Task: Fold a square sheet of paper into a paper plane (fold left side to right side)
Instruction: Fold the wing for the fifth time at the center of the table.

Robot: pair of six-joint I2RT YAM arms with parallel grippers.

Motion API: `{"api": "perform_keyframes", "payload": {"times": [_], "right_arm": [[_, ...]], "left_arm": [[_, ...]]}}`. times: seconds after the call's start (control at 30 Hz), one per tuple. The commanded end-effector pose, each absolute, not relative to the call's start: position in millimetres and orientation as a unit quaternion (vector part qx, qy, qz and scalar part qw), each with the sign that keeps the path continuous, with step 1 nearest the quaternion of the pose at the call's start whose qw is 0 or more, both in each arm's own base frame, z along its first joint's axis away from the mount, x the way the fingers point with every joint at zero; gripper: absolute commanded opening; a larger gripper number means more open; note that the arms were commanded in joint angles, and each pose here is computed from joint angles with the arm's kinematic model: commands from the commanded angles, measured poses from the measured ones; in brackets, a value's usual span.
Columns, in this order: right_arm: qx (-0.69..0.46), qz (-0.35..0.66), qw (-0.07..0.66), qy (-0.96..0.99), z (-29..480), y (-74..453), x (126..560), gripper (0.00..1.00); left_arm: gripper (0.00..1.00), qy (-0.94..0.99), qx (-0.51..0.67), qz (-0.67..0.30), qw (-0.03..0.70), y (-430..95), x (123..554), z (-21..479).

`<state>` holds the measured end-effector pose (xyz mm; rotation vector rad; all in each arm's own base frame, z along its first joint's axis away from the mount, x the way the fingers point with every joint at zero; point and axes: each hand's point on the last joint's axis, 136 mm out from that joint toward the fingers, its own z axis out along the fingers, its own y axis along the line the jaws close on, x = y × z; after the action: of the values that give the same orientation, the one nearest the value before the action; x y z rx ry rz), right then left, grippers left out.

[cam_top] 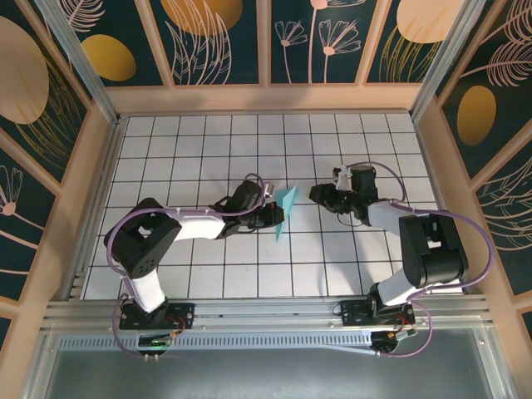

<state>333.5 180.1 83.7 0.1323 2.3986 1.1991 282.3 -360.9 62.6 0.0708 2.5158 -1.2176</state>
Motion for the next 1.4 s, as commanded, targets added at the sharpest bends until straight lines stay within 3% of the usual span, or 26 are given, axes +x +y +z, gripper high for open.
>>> {"api": "perform_keyframes", "payload": {"times": [0.0, 0.37, 0.7, 1.37], "right_arm": [[0.042, 0.451, 0.225, 0.863, 83.3, 191.8, 331.7, 0.40], [0.061, 0.461, 0.215, 0.859, 76.6, 210.9, 335.4, 0.44], [0.083, 0.455, 0.195, 0.865, 62.7, 218.5, 341.3, 0.39], [0.085, 0.433, 0.198, 0.875, 55.5, 224.3, 348.0, 0.40]], "left_arm": [[0.00, 0.867, 0.012, -0.473, 0.155, -369.4, 283.1, 67.7], [0.00, 0.850, -0.011, -0.510, 0.131, -373.1, 288.9, 64.1], [0.00, 0.838, -0.025, -0.532, 0.119, -375.3, 292.7, 63.9], [0.00, 0.824, -0.046, -0.556, 0.099, -375.6, 295.2, 59.3]]}}
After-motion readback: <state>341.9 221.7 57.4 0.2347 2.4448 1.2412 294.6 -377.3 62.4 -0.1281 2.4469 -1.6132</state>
